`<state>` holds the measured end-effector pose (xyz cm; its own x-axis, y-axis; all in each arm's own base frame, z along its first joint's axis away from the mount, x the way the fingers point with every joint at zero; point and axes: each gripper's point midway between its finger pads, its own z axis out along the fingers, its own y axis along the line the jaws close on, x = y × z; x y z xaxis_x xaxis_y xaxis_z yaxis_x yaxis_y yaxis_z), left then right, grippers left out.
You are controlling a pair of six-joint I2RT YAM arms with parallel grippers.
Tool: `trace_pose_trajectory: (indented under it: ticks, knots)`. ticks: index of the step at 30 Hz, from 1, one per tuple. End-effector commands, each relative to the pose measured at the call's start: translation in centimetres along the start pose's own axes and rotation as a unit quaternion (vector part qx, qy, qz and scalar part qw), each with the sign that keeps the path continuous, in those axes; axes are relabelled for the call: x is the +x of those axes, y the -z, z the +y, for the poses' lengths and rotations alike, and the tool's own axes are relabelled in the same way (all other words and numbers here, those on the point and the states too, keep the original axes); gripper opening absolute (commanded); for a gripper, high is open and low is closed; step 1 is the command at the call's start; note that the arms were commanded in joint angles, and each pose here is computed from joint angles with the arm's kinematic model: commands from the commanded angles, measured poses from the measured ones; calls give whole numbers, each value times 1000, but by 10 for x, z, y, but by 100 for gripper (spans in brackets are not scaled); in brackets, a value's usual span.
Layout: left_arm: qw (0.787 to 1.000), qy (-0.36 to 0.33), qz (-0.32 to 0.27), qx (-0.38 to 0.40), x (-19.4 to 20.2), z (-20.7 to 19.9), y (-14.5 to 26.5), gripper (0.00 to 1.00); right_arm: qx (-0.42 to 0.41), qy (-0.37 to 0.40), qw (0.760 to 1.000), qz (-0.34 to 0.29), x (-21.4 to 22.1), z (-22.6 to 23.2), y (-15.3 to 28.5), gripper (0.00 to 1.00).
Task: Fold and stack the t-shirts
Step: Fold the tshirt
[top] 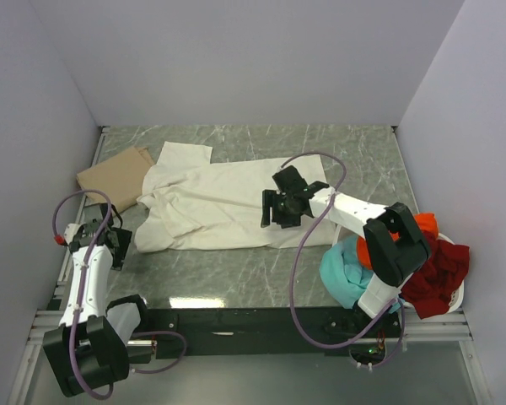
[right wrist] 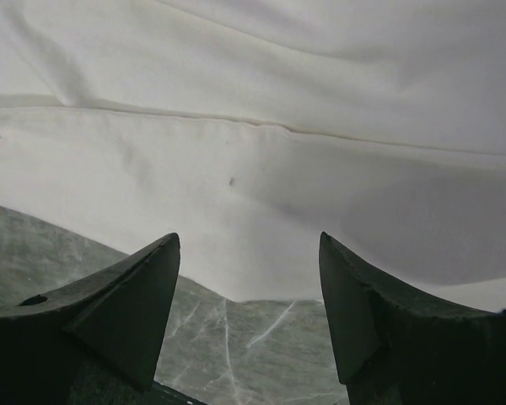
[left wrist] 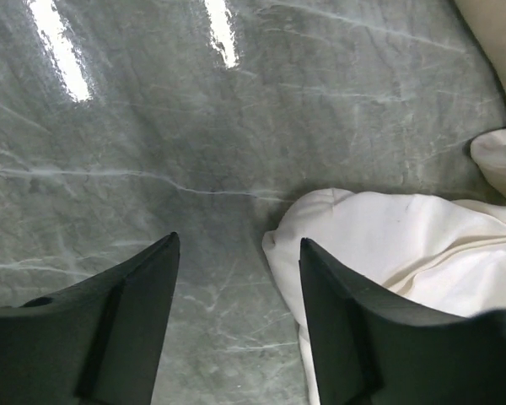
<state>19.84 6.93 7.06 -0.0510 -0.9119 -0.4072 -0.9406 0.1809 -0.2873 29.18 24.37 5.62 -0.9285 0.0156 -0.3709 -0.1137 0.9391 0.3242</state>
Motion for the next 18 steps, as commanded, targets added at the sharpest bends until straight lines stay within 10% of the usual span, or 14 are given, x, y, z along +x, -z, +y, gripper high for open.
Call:
trace_pose_trajectory:
  ticks: [1,9,18]
  knots:
    - [1000,10,-2,0,-1,-2,-1,63,-7,-10,1000,-2,5,1,-8,73]
    - [999,-21,31,21,18,-7,-15,49,-13,-17,1000,-1,10,0,-12,73]
    - [997,-51,33,55,24,-18,-22,55,-12,-16,1000,3,9,1,-16,73]
